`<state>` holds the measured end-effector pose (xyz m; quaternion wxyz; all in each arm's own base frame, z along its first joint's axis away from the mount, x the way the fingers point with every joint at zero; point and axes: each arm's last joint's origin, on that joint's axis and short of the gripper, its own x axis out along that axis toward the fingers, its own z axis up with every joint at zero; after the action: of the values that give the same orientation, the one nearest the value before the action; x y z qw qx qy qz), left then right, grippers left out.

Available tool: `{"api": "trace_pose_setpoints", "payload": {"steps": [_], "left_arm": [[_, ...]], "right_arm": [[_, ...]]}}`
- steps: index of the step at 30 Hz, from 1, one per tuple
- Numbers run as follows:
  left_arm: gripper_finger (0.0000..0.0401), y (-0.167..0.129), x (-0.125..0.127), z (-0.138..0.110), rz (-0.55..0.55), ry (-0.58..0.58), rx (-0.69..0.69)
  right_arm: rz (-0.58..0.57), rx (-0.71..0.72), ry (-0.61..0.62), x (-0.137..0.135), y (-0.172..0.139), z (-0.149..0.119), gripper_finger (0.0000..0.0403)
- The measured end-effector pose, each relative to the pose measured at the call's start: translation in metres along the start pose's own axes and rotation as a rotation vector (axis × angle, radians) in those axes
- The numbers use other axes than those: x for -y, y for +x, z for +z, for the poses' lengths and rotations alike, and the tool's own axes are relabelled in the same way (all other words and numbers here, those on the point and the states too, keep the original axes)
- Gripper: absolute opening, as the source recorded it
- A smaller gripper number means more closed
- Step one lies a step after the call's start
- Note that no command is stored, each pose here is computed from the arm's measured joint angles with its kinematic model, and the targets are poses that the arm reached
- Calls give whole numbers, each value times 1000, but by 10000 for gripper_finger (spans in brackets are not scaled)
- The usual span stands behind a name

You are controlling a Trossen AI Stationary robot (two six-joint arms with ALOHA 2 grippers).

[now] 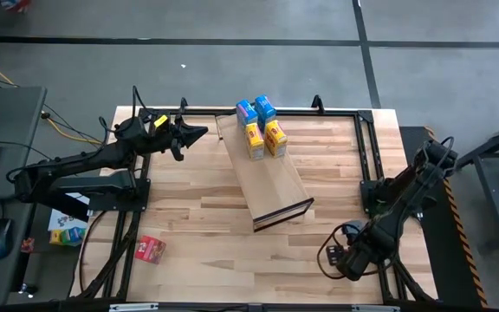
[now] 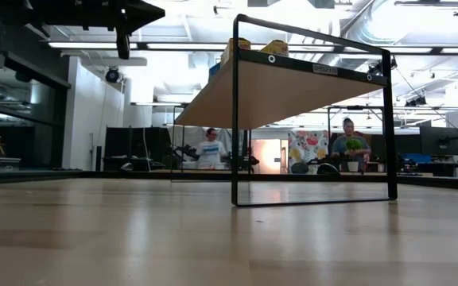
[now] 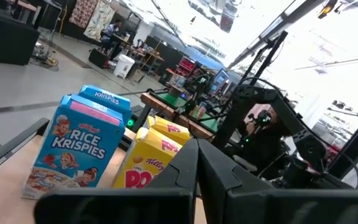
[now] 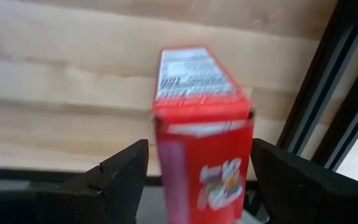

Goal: Stack cereal on shelf
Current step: Put the right red cereal box on the shelf

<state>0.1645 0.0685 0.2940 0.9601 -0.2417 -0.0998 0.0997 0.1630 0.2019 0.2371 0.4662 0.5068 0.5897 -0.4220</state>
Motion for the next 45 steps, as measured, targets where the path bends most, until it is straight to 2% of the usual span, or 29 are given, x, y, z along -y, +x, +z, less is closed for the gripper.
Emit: {"api": "trace_pose_setpoints", "payload": {"steps": [8,17,22,25,28,30,32,35,37,39,42,44,45], "left_arm": [[0,0,-1,1,10,8,5],[0,-1,-5,3,31,3,17],[0,-1,-7,4,44,3,24],[0,-2,-8,5,52,-2,29],[0,-2,-10,6,59,-2,33],[0,-2,-10,6,62,-2,35],[0,-2,-10,6,63,-1,36],[0,-2,-10,6,63,-1,36],[0,-2,-10,6,63,-2,35],[0,-2,-10,6,63,-3,35],[0,-2,-10,6,63,-3,35],[0,-2,-10,6,63,-11,35],[0,-2,-10,6,63,-13,36]], "right_arm": [[-8,1,-10,2,17,6,260],[2,-74,-53,2,14,4,170],[83,-151,-121,7,-12,-1,127],[232,-177,-200,11,-46,-5,121],[513,-133,-260,11,-92,-4,122],[757,-39,-264,8,-129,1,122],[936,109,-265,4,-164,10,122],[1079,329,-343,-7,-214,26,122],[1077,420,-403,-19,-240,39,122],[998,463,-438,-30,-257,53,122],[754,480,-451,-45,-263,76,122],[557,461,-412,-52,-259,91,122],[511,448,-387,-59,-256,97,122]]}}
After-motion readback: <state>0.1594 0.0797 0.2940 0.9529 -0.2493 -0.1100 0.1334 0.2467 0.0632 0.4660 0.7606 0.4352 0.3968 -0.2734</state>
